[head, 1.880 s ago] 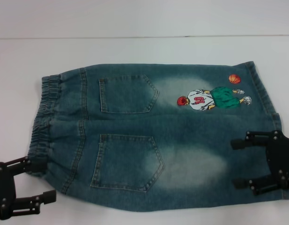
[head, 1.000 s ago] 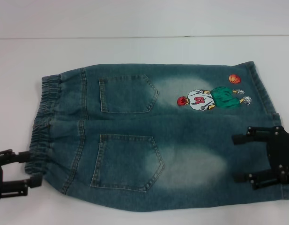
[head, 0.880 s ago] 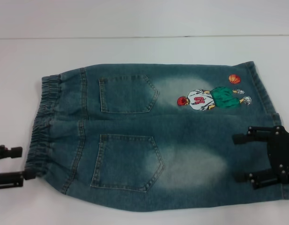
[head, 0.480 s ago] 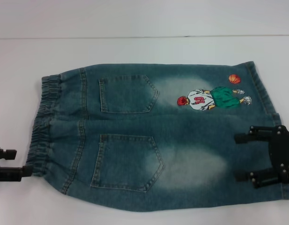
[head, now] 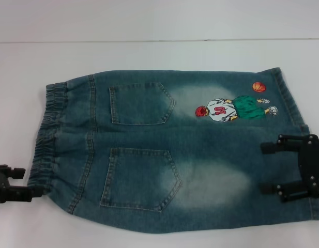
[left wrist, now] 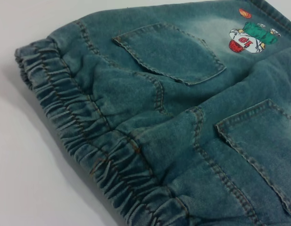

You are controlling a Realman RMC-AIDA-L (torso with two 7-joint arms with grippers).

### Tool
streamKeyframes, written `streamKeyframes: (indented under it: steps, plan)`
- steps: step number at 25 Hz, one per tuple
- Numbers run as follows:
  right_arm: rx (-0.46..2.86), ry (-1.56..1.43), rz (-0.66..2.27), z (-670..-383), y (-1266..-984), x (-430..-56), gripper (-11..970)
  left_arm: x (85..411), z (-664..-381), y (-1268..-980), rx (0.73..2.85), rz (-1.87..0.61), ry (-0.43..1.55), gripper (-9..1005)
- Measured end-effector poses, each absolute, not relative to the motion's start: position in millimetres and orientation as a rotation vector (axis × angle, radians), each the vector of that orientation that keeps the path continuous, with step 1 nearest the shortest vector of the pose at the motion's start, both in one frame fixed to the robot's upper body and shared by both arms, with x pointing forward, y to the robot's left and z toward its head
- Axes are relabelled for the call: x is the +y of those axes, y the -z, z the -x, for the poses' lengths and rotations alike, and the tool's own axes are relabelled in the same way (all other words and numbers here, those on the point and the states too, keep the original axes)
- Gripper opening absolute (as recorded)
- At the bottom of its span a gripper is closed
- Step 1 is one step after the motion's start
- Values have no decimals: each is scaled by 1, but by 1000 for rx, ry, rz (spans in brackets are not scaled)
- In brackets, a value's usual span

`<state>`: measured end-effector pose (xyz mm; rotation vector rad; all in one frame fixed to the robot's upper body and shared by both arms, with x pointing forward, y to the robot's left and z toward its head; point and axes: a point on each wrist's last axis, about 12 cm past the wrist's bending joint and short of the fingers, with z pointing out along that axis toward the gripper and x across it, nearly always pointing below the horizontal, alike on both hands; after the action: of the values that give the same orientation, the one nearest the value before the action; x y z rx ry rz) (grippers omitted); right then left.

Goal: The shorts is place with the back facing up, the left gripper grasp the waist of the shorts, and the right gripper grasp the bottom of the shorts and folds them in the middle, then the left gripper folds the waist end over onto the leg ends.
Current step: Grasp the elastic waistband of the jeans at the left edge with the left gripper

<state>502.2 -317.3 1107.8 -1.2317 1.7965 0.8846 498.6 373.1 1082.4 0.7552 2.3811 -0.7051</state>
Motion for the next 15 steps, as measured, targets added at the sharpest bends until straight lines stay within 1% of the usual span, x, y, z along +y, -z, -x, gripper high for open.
streamKeyframes:
  steps: [8, 15]
  plan:
    - [1799, -880, 1238, -502, -1107, -318, 947, 375, -499, -1078, 2412, -727, 676, 804]
    - [1798, -883, 1238, -502, -1107, -318, 946, 369, -499, -1074, 2431, -743, 677, 791]
